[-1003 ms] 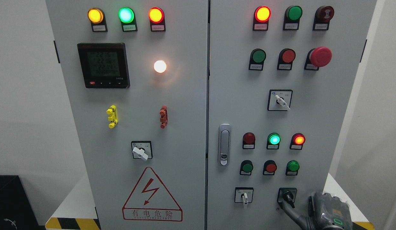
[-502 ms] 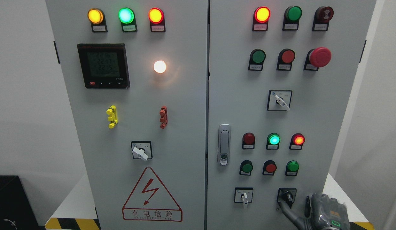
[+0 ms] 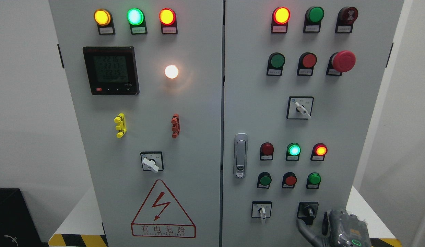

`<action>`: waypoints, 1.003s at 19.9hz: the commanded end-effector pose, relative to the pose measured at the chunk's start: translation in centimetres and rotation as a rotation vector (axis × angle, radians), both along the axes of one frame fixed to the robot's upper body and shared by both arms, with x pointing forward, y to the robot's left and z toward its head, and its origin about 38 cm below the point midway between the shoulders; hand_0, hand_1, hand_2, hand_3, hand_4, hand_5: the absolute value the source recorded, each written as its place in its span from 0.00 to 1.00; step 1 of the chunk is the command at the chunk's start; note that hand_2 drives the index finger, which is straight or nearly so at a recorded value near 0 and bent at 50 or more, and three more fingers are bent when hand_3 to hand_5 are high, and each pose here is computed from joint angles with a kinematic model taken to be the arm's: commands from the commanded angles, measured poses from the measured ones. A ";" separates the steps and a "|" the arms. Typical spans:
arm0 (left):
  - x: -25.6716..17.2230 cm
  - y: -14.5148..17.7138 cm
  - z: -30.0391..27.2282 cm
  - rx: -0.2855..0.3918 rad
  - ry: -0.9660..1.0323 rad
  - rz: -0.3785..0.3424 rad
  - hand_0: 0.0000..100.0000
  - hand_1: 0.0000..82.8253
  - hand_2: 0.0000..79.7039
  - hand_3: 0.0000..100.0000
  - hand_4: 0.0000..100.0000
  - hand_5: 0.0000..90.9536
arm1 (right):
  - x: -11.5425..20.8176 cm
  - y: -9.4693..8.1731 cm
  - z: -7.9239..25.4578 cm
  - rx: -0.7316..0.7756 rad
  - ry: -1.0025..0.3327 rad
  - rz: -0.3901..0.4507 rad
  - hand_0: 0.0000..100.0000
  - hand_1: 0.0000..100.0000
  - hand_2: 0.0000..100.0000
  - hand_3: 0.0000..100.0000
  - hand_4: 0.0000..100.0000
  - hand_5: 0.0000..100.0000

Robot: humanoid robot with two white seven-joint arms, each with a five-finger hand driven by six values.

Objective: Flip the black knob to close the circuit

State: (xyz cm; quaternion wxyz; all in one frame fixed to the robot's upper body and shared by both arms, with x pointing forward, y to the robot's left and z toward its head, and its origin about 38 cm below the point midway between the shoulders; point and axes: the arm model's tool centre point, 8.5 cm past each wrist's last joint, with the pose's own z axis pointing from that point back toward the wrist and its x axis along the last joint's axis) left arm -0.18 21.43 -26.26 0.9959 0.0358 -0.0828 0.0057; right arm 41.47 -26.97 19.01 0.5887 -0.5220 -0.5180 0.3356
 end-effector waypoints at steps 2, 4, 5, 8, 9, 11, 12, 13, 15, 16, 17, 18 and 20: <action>-0.7 -0.1 0.0 -0.001 0.021 -0.042 0.00 0.00 0.00 0.00 0.00 0.00 | -1.9 0.8 0.9 0.008 -0.042 0.027 0.00 0.09 0.77 0.97 0.79 0.78; -0.7 -0.1 0.0 -0.001 0.021 -0.042 0.00 0.00 0.00 0.00 0.00 0.00 | -2.6 0.8 0.6 0.058 -0.048 0.041 0.00 0.09 0.76 0.96 0.79 0.77; -0.7 -0.1 0.0 -0.001 0.021 -0.042 0.00 0.00 0.00 0.00 0.00 0.00 | -2.9 1.0 0.3 0.080 -0.048 0.052 0.00 0.09 0.74 0.95 0.78 0.76; -0.7 -0.1 0.0 -0.001 0.021 -0.042 0.00 0.00 0.00 0.00 0.00 0.00 | -4.1 1.2 -0.1 0.164 -0.083 0.082 0.00 0.10 0.71 0.92 0.77 0.75; -0.8 -0.1 0.0 -0.001 0.023 -0.042 0.00 0.00 0.00 0.00 0.00 0.00 | -4.5 1.3 -0.2 0.203 -0.101 0.091 0.00 0.10 0.71 0.92 0.76 0.75; -0.7 -0.1 0.0 -0.001 0.021 -0.042 0.00 0.00 0.00 0.00 0.00 0.00 | -5.5 1.1 -0.6 0.274 -0.113 0.101 0.00 0.10 0.65 0.89 0.74 0.70; -0.8 -0.1 0.0 -0.001 0.023 -0.042 0.00 0.00 0.00 0.00 0.00 0.00 | -6.3 1.1 -1.2 0.301 -0.112 0.100 0.00 0.10 0.63 0.88 0.73 0.69; -0.7 -0.1 0.0 -0.001 0.021 -0.042 0.00 0.00 0.00 0.00 0.00 0.00 | -7.0 1.2 -1.6 0.340 -0.116 0.105 0.00 0.11 0.60 0.87 0.72 0.65; -0.7 -0.1 0.0 -0.001 0.021 -0.042 0.00 0.00 0.00 0.00 0.00 0.00 | -8.0 1.6 -2.3 0.451 -0.129 0.135 0.00 0.11 0.55 0.84 0.69 0.60; -0.8 -0.1 0.0 -0.001 0.023 -0.042 0.00 0.00 0.00 0.00 0.00 0.00 | -8.4 1.7 -2.5 0.514 -0.142 0.160 0.00 0.11 0.52 0.83 0.68 0.58; -0.8 -0.1 0.0 -0.001 0.023 -0.042 0.00 0.00 0.00 0.00 0.00 0.00 | -8.7 1.8 -2.6 0.572 -0.163 0.191 0.00 0.12 0.48 0.77 0.65 0.54; -0.7 -0.1 0.0 -0.001 0.021 -0.042 0.00 0.00 0.00 0.00 0.00 0.00 | -9.1 1.9 -2.9 0.630 -0.178 0.220 0.00 0.12 0.47 0.76 0.65 0.53; -0.7 -0.1 0.0 -0.001 0.021 -0.042 0.00 0.00 0.00 0.00 0.00 0.00 | -10.2 1.7 -3.6 0.744 -0.204 0.271 0.00 0.12 0.40 0.71 0.60 0.48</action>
